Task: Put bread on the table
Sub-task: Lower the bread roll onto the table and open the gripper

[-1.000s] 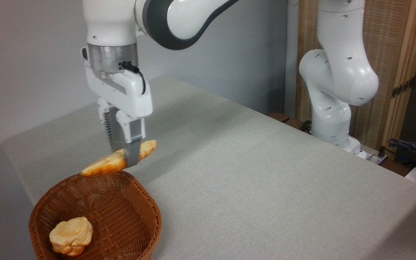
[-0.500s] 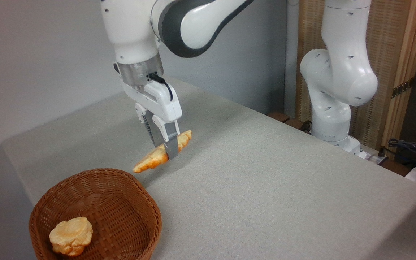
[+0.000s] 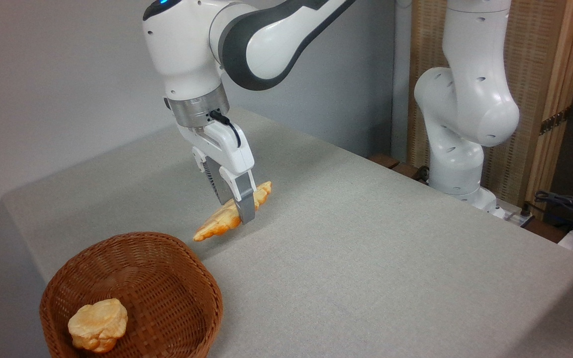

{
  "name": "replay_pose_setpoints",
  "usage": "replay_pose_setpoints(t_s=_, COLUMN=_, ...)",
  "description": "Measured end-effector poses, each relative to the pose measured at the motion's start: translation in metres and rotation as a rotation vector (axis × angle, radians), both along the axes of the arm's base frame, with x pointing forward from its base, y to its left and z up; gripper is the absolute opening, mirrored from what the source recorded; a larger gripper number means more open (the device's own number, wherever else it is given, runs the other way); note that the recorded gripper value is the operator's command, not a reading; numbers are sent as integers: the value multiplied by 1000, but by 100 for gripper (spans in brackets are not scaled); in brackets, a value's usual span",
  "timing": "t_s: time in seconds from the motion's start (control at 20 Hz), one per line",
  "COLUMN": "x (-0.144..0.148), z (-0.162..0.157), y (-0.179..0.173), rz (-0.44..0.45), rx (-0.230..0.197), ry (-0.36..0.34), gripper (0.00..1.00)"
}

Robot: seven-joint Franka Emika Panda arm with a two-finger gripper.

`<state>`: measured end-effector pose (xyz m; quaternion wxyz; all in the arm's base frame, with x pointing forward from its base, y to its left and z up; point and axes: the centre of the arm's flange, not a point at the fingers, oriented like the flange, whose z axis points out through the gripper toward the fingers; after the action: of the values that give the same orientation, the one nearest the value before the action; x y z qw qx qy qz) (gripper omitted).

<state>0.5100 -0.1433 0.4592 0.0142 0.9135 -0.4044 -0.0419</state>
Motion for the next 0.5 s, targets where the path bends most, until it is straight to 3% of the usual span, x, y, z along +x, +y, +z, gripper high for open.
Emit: replay_pose_setpoints(t_s=0.5, x=1, z=7, y=5, rz=9, rx=-4, ry=-12, gripper=100)
